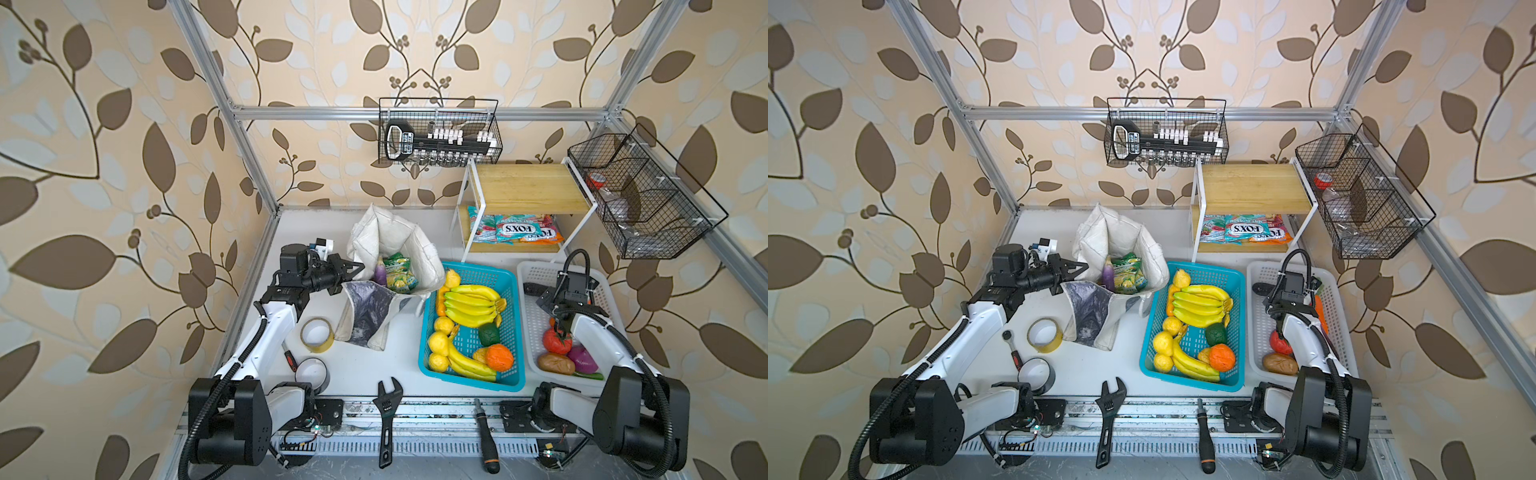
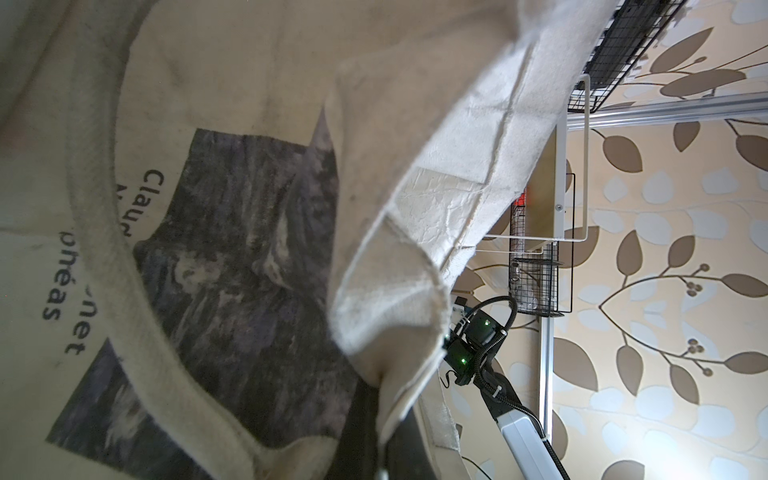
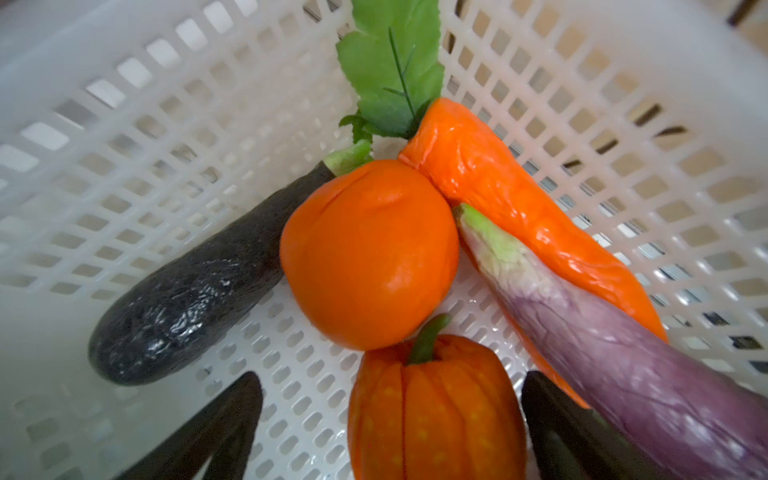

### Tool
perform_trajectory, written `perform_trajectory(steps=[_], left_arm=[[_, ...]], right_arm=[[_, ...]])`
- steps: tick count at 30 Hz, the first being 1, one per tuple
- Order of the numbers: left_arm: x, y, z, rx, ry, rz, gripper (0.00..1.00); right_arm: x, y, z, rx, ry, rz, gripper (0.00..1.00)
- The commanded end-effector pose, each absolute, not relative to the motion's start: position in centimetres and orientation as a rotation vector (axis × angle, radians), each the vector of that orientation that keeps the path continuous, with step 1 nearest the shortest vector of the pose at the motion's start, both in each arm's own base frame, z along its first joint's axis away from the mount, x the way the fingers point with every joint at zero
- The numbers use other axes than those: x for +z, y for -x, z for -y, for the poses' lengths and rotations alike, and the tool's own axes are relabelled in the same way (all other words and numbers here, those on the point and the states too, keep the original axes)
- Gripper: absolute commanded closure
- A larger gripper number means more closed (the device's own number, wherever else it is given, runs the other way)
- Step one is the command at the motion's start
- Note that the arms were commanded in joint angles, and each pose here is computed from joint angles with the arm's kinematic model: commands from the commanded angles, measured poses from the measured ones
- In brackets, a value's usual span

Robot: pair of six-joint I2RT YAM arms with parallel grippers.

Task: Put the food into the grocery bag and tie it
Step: 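Lower the right gripper toward the orange tomato in the white basket, then close the right gripper on the orange bell pepper's stem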

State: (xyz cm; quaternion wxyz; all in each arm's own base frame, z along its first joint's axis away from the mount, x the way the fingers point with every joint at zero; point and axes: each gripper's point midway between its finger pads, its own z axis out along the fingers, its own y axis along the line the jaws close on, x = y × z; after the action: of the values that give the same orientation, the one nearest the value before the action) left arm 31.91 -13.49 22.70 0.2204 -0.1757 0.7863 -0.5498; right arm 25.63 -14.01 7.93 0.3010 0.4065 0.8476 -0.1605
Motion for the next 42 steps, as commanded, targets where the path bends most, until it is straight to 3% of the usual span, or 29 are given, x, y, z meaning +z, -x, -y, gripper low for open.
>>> perform_trajectory(steps=[1, 6, 18, 21, 24, 29, 42], left_arm=[[23.9, -32.2, 13.3, -1.498, 0.435, -2.154, 1.00], [23.9, -32.2, 13.3, -1.495, 0.434, -2.153, 1.00], [24.0, -32.1, 13.4, -1.505, 0.432, -2.145, 1.00], [24.0, -32.1, 13.4, -1.502, 0.431, -2.144, 1.00], [24.2, -32.1, 13.4, -1.504, 0.428, -2.139, 1.00], [24.5, -32.0, 13.5, -1.519, 0.417, -2.135, 1.00], [24.2, -32.1, 13.4, -1.510, 0.426, -2.135, 1.00]], right_arm=[[8.1, -25.4, 14.7, -0.470, -1.061, -2.251, 0.05], [7.2, -26.1, 14.1, -0.414, -1.033, -2.303, 0.20], [5.7, -25.7, 14.0, -0.456, -1.029, -2.364, 0.20], [5.8, -25.6, 14.2, -0.499, -1.022, -2.373, 0.10], [5.8, -25.7, 14.2, -0.545, -1.001, -2.381, 0.09], [5.6, -26.0, 13.8, -0.521, -0.985, -2.389, 0.25], [10.0, -27.5, 12.0, -0.333, -0.912, -2.243, 0.40]])
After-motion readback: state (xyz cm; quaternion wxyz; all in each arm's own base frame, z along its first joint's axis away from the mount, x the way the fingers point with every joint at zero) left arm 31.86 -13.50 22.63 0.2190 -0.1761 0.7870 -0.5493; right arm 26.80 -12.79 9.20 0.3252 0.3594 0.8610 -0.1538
